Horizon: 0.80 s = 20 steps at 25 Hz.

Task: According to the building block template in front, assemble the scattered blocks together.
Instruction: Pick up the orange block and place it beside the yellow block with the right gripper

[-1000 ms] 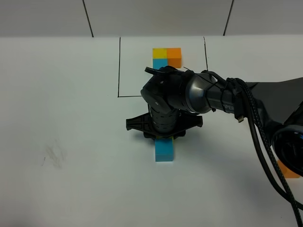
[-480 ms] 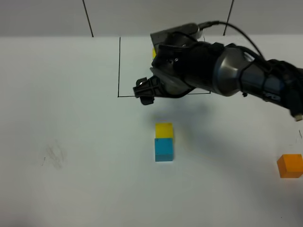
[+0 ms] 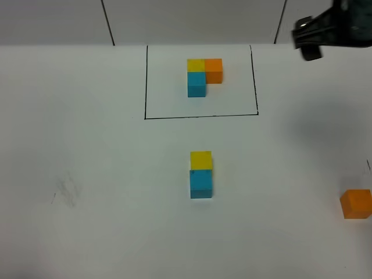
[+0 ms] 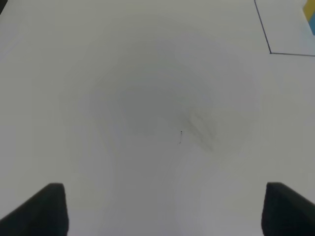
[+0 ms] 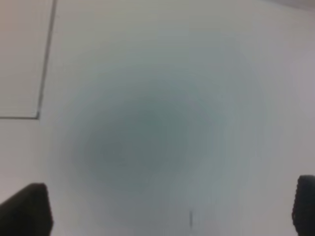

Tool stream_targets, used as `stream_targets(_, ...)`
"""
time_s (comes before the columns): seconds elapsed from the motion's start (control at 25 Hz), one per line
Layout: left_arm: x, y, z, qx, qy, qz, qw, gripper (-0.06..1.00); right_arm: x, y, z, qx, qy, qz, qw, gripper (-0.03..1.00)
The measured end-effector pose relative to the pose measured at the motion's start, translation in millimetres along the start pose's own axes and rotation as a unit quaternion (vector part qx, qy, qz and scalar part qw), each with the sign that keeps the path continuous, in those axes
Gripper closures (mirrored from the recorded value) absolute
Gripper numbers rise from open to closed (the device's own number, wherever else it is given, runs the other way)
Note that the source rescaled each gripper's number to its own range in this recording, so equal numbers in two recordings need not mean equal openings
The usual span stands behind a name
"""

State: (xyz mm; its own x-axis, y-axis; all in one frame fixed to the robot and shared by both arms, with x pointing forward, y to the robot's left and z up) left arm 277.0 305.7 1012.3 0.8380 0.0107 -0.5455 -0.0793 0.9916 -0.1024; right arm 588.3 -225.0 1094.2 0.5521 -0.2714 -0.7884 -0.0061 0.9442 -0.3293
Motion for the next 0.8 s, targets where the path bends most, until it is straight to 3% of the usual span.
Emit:
stream_targets(0.16,0,0,0,0.0,0.0,0.0,1.0,0.26,-18,-55,-17,0.026,0.0,-0.003,1.0,0.01)
stream_targets(0.32,0,0,0,0.0,0.001,0.0,1.0,0.26,-32,-76,-43,0.046,0.008,0.008,0.999,0.02)
stream_targets(0.56,0,0,0,0.0,0.001,0.0,1.0,0.26,-26,-66,-105,0.045,0.055,0.032,0.997,0.03)
stream_targets(0.8,0,0,0,0.0,0.001,0.0,1.0,0.26,8,-36,-163,0.078,0.085,0.093,0.989,0.05)
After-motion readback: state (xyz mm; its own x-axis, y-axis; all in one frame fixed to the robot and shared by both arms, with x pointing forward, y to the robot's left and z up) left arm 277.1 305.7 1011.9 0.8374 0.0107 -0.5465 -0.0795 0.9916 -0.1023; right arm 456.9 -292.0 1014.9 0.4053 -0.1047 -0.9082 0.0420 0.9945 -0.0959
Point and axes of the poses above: a point on each arm's last joint axis where the gripper is mounted, x pointing out along that axis toward the gripper, y along the wrist's bending axis when the last joint is at zero, z = x × y, the point moved 6 cm from there along x, pointing out along that axis toward the gripper, and after that the axes turned 3 degrees about -x, right-handed, at the moved point
